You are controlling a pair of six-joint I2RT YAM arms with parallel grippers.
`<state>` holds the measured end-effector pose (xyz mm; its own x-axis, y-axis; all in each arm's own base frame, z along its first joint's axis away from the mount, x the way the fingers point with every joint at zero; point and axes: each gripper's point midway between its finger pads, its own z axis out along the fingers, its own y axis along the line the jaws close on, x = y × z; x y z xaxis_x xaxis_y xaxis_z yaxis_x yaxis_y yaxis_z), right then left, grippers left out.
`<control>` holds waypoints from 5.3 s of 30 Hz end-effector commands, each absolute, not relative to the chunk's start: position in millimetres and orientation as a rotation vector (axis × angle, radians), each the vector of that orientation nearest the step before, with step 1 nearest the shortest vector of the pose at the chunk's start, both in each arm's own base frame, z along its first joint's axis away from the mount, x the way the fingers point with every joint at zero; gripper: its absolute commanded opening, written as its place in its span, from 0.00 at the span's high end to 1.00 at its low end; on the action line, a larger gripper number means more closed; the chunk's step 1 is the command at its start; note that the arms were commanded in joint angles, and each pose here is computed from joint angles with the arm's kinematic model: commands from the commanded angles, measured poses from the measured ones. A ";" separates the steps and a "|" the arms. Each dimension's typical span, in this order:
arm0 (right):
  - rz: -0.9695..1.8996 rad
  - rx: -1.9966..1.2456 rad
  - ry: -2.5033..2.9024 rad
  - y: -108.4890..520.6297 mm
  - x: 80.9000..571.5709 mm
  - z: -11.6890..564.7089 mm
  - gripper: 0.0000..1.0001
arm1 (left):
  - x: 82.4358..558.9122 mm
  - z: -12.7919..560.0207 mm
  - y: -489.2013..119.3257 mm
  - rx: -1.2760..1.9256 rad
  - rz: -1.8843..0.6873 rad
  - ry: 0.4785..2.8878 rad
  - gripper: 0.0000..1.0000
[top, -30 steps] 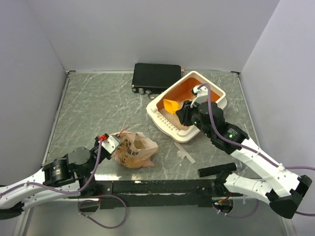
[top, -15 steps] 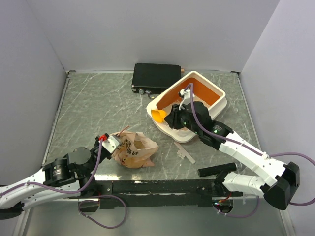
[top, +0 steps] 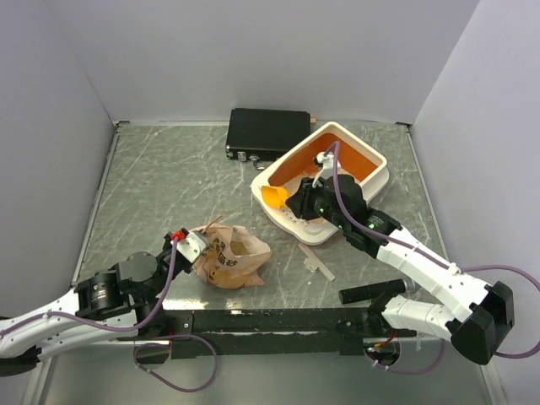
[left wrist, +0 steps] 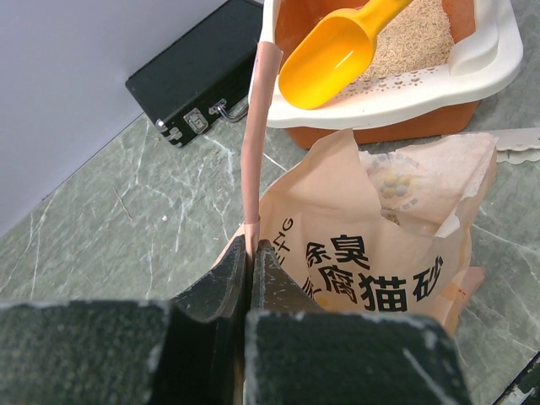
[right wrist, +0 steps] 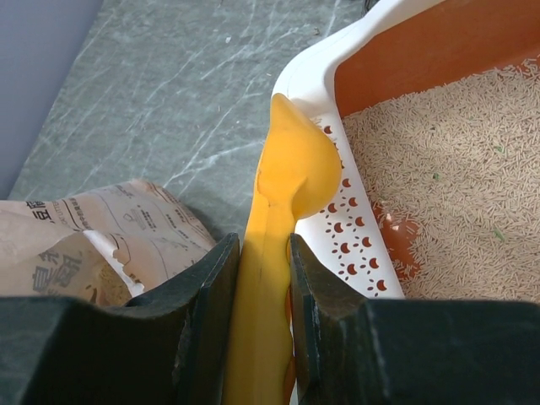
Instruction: Fill the litter box with clean litter
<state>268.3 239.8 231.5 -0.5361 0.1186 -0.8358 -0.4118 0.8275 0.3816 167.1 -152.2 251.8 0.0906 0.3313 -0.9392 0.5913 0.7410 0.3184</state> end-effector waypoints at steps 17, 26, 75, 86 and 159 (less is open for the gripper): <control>0.489 -0.029 2.044 170.5 275.9 211.2 1.00 | 171.4 257.6 -152.9 0.742 -0.217 1.515 0.99; 0.488 -0.062 1.952 163.5 271.0 249.2 1.00 | 171.6 255.1 -154.8 0.757 -0.210 1.520 0.99; 0.974 -0.467 2.555 325.4 179.7 232.9 1.00 | 172.1 273.0 -163.6 0.790 -0.216 1.481 0.99; 0.644 -0.600 2.789 339.5 178.0 186.1 1.00 | 170.5 278.3 -163.1 0.756 -0.251 1.479 0.99; 1.848 0.488 1.955 246.9 153.8 219.1 1.00 | 172.1 283.6 -147.4 0.669 -0.249 1.373 0.99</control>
<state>134.0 258.1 203.9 -0.9181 0.3883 -0.0798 -0.0452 0.0976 0.9942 169.4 -154.3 254.9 0.1708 0.3176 -0.9327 0.5758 0.7360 0.3561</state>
